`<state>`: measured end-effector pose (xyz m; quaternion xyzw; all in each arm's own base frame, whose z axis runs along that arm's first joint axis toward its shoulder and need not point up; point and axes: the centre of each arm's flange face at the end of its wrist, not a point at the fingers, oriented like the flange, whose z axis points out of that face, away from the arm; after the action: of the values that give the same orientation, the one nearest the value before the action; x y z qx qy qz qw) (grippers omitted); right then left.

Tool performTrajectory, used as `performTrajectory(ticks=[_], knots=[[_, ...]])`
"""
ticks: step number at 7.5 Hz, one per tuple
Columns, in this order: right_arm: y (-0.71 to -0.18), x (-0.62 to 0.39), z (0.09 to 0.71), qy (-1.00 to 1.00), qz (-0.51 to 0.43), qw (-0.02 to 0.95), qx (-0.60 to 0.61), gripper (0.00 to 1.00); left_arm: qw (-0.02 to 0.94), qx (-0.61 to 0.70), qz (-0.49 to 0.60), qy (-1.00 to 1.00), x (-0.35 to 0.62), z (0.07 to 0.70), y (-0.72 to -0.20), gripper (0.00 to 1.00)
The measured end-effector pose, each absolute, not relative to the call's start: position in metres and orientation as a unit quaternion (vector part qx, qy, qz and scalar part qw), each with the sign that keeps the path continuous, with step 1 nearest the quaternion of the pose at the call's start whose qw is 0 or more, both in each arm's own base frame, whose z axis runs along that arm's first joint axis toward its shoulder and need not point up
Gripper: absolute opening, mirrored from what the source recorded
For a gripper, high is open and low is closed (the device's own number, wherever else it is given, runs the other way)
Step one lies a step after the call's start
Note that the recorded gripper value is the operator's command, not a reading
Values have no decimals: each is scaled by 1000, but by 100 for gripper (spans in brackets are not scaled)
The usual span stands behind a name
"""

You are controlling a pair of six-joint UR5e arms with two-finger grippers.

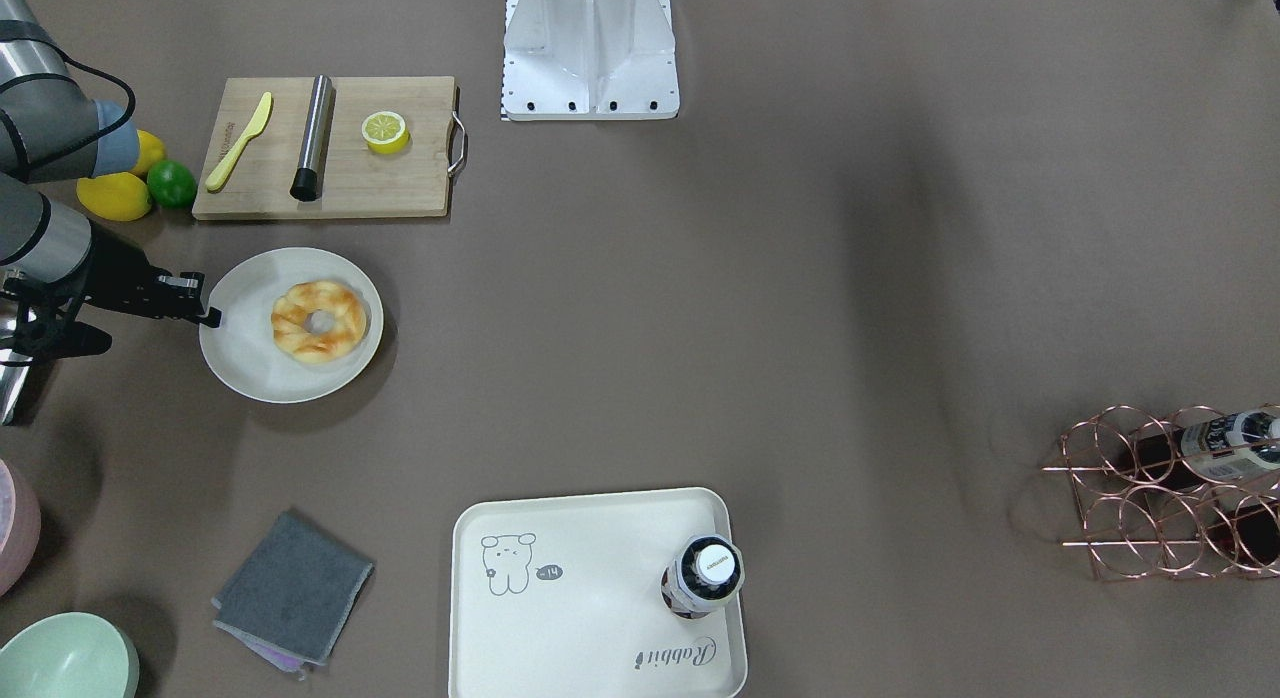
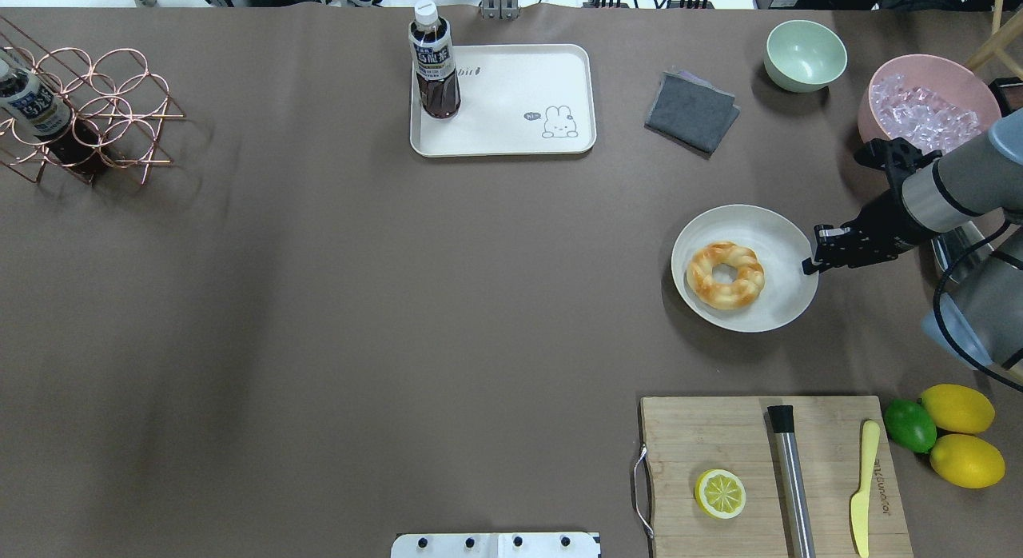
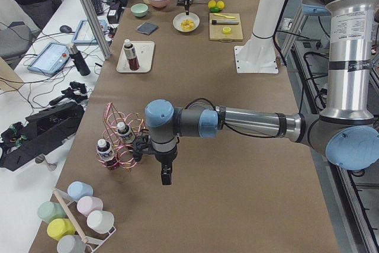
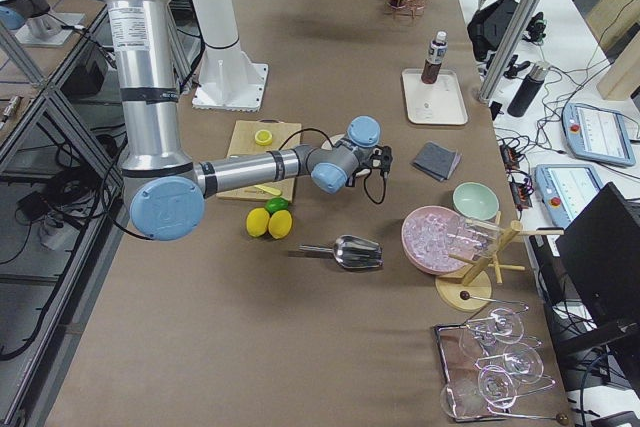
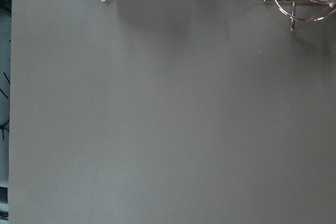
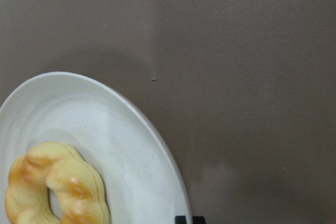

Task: Place donut on tray

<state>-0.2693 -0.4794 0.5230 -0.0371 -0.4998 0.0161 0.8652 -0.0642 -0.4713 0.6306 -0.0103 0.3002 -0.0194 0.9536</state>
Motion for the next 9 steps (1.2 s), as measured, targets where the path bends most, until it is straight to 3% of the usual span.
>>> performTrajectory(ticks=[4,9], knots=[[-518,-265,472,-527,18,850,-7,0,954,-13,-20,300,-64,633,-468,98],[-636,-324,363,-551,68,832,-5,0,952,-7,-19,305,-63,626,-470,98]])
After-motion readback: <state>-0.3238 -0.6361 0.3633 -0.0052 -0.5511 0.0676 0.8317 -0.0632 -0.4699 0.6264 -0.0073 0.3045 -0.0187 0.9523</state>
